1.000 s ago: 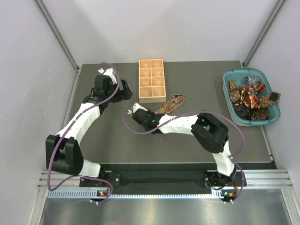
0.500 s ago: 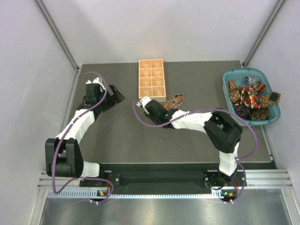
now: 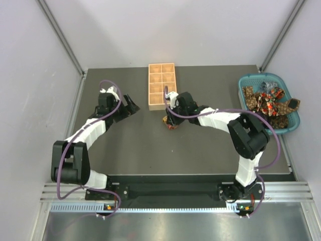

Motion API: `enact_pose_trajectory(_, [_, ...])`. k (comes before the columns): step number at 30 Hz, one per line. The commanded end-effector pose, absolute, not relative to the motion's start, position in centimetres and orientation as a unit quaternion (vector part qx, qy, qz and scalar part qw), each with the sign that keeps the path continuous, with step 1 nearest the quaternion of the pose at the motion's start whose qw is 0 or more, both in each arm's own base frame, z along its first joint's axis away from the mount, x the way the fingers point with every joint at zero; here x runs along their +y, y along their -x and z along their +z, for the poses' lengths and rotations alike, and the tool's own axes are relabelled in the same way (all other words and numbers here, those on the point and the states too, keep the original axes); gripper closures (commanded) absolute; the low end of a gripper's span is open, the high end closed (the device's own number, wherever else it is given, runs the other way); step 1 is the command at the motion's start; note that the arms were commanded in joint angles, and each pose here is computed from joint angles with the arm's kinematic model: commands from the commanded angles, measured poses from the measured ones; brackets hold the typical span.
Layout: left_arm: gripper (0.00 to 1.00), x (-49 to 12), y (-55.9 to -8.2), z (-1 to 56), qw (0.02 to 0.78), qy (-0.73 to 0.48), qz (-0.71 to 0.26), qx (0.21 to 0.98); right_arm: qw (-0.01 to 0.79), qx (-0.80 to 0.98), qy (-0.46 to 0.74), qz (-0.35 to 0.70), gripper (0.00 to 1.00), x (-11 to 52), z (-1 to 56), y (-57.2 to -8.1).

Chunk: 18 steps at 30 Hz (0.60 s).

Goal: Roll the ties
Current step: Roll the tie

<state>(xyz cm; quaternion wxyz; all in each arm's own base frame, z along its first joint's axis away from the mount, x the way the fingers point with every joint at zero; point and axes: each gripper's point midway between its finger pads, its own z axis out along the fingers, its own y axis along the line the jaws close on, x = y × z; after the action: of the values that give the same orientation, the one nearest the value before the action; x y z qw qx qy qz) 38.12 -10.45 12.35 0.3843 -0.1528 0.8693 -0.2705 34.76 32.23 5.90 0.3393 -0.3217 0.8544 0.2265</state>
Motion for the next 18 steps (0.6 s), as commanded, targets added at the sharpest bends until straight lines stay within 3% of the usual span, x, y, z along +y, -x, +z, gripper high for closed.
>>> enact_pose_trajectory(1, [0.01,-12.4,-39.1,12.4,0.406,0.11,-0.28,0.863,0.284,0.841,0.304,0.345,0.74,33.4,6.1,-33.2])
enact_pose_trajectory(18, [0.01,-24.8,-37.8,12.1,0.432,-0.195,-0.251,0.844,0.183,0.821,0.214,0.496,0.76,31.0,4.2,-34.9])
